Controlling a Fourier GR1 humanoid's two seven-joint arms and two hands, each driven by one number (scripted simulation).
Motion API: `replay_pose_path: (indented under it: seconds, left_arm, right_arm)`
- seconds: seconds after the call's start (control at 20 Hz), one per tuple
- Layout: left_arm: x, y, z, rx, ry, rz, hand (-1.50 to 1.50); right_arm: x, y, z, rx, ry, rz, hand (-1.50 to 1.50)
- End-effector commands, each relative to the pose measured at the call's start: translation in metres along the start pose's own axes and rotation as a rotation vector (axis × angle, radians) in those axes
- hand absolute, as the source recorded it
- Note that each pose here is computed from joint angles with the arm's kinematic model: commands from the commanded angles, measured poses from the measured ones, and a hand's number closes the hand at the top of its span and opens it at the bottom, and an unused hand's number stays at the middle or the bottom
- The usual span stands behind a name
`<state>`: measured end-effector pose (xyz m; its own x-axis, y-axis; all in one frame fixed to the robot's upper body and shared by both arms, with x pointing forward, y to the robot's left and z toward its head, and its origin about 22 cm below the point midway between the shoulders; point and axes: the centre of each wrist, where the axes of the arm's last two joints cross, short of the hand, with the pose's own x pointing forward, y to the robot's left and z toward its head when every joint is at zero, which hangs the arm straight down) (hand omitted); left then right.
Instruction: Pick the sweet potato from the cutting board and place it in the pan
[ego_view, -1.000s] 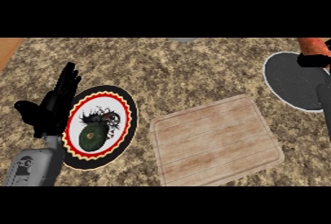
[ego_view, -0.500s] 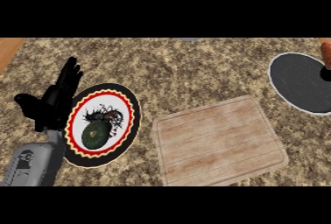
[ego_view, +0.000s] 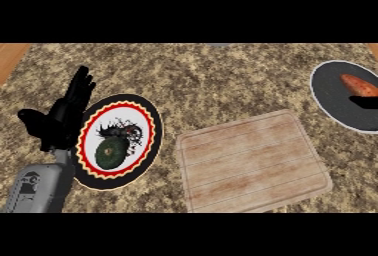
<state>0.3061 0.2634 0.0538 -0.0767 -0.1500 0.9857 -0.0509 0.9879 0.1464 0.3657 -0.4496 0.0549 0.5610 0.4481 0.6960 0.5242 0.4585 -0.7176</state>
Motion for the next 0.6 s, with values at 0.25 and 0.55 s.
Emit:
replay_pose_path:
  seconds: [0.25,0.55]
  left_arm:
    - [0.002,-0.003,0.001,0.026,-0.009,-0.003,0.0]
    - [-0.019,0.017,0.016,0.054,0.035,-0.019,0.0]
  right_arm:
    - [-0.005,0.003,0.003,-0.129,-0.141,-0.233,-1.5]
    - [-0.026,0.006,0.01,-0.118,-0.169,-0.442,-1.5]
